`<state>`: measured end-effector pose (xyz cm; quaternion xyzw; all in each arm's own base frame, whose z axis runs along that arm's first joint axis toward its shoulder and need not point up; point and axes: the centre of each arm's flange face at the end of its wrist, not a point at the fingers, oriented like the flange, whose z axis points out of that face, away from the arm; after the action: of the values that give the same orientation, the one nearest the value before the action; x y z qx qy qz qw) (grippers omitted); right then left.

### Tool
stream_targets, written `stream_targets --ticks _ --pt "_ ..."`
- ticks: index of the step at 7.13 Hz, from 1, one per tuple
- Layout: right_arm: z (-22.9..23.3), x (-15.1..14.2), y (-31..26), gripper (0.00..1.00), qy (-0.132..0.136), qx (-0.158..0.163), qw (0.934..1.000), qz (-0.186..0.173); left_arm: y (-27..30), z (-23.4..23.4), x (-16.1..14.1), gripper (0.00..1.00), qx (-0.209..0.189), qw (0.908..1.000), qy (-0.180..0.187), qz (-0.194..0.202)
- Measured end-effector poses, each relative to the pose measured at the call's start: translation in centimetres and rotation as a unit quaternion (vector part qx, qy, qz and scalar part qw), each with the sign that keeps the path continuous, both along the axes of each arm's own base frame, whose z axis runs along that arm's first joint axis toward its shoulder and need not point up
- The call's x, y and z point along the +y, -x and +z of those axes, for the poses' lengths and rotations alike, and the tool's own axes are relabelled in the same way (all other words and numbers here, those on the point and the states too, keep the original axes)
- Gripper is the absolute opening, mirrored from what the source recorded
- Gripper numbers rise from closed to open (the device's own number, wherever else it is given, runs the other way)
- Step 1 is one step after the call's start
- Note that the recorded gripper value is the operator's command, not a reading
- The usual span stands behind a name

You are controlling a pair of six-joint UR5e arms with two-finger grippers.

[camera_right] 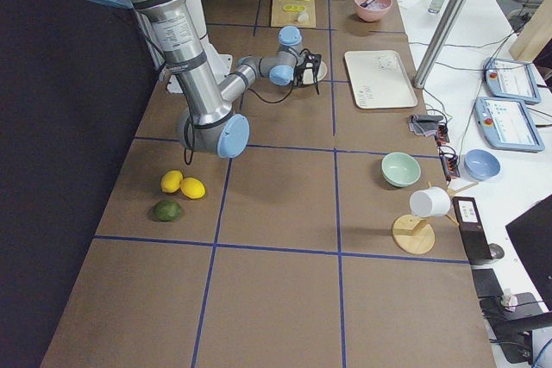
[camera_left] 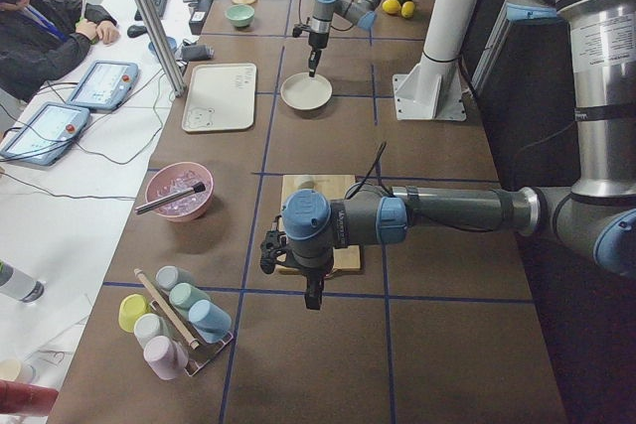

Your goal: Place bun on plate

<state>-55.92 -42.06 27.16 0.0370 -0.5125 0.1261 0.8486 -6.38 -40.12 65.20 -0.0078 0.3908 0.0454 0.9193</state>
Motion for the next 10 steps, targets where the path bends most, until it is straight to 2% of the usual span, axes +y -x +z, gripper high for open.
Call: stream_targets --ticks 1,3,4,5,6,7,8,9,10 --pt "0.0 1.1 0.9 0.99 -0.002 0.002 1.0000 -0.003 0.0 0.0 0.0 1.00 0.000 1.0000 0.000 0.000" --pt "0.2 1.4 0.8 1.00 -0.003 0.005 1.0000 -0.003 -0.1 0.1 0.0 1.00 0.000 1.0000 0.001 0.001" --pt "0.5 0.2 -0.2 1.00 0.006 0.014 0.9999 -0.004 -0.1 0.1 0.0 1.00 0.000 1.0000 0.000 0.001" --pt "1.0 -2.1 -2.5 1.00 0.017 0.036 0.9991 -0.016 -0.1 0.1 0.0 1.00 0.000 1.0000 -0.001 0.001" --pt "1.7 -4.7 -5.8 1.00 0.016 0.067 0.9968 -0.040 -0.1 0.0 -0.1 1.00 -0.001 1.0000 -0.004 0.001" --pt "2.7 -7.5 -9.4 1.00 0.001 0.104 0.9922 -0.069 -0.2 -0.2 -0.3 1.00 -0.001 1.0000 -0.007 0.003" --pt "4.4 -10.5 -13.7 1.00 -0.025 0.144 0.9843 -0.100 -0.5 -0.3 -0.4 1.00 -0.002 0.9999 -0.010 0.008" --pt "7.0 -13.2 -18.7 1.00 -0.051 0.172 0.9750 -0.132 -1.0 -0.3 -0.6 1.00 -0.004 0.9998 -0.010 0.014" --pt "10.9 -15.2 -24.9 1.00 -0.077 0.186 0.9650 -0.168 -1.4 -0.5 -0.8 1.00 -0.004 0.9998 -0.010 0.018"
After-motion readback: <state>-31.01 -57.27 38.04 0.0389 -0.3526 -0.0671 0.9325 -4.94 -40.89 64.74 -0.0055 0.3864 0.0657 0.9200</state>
